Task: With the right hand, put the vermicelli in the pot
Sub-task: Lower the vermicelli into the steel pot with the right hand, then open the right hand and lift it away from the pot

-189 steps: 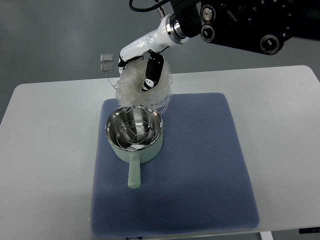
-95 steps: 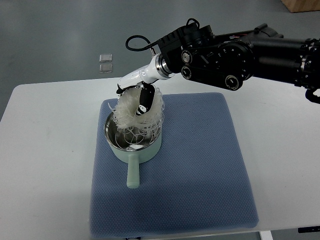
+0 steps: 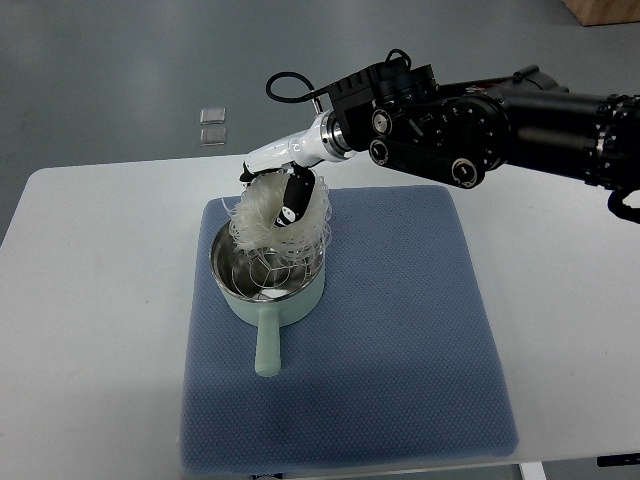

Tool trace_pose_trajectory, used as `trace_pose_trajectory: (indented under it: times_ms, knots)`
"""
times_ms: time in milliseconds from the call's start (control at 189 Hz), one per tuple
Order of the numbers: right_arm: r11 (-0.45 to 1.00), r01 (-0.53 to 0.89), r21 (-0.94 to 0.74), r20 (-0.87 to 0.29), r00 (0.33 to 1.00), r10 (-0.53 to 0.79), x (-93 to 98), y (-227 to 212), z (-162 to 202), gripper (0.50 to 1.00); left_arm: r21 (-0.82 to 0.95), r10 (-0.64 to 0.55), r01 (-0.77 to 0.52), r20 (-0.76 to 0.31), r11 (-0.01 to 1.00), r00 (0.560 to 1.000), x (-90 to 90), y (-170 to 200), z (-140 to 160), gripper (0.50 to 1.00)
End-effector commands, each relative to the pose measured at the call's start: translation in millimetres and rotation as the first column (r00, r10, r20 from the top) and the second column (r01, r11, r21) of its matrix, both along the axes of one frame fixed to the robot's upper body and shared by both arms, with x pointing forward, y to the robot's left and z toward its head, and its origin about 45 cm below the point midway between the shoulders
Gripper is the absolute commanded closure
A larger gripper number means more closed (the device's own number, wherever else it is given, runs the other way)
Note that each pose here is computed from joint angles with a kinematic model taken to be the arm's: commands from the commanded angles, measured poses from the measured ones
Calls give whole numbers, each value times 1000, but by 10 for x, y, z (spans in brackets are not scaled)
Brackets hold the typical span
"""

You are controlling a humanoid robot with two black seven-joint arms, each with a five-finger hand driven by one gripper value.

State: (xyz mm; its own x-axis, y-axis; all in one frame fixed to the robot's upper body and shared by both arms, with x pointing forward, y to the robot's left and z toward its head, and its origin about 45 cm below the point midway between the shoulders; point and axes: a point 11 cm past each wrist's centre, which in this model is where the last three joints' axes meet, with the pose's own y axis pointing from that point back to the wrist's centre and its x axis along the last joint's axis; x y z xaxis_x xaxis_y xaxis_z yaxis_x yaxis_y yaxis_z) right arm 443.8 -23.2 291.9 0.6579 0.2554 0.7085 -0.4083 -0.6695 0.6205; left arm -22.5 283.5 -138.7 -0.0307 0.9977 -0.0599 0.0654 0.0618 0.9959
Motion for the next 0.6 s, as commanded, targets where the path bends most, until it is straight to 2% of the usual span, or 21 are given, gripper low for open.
trace_pose_trajectory:
  times_ms: [0,180,502,507,512,517,523,528,533,539,544,549,554,560,597]
  knots:
    - [1000,14,26,-3,1000,-14,-10,-25,-116,1000,0,0,0,0,1000,1000,0,2,0,500]
    - [998,38,57,-16,999,-37,-43,-72,-314,1000,1,0,0,0,1000,1000,0,3,0,500]
    - [994,52,100,-26,998,-50,-71,-75,-412,1000,-2,1,-1,1,1000,1000,2,-4,0,500]
    - [993,52,103,-27,998,-50,-72,-73,-414,965,0,0,0,0,1000,1000,0,2,0,500]
    - [993,52,103,-27,998,-50,-72,-73,-414,965,0,0,0,0,1000,1000,0,2,0,500]
    - [993,54,103,-26,998,-51,-68,-76,-413,886,-2,1,-1,1,1000,1000,2,-4,0,500]
    - [993,54,103,-26,998,-51,-68,-76,-413,885,-2,1,-1,1,1000,1000,2,-4,0,500]
    - [993,55,106,-26,998,-52,-67,-73,-408,816,0,0,0,0,1000,1000,0,2,0,500]
    - [993,55,106,-26,998,-52,-67,-73,-408,816,0,0,0,0,1000,1000,0,2,0,500]
    - [992,57,110,-26,998,-54,-65,-70,-402,761,-2,1,-1,1,1000,1000,2,-4,0,500]
    - [992,57,110,-26,998,-54,-65,-70,-402,760,-2,1,-1,1,1000,1000,2,-4,0,500]
    - [992,57,115,-28,998,-54,-68,-63,-397,714,-2,1,-1,1,1000,1000,2,-4,0,500]
    - [992,57,115,-28,998,-54,-68,-62,-397,713,-2,1,-1,1,1000,1000,2,-4,0,500]
    - [991,59,120,-30,998,-56,-67,-57,-389,685,-2,0,0,1,1000,1000,2,-4,0,500]
    - [989,65,133,-37,997,-61,-64,-45,-367,652,-2,0,0,0,1000,1000,0,-4,0,500]
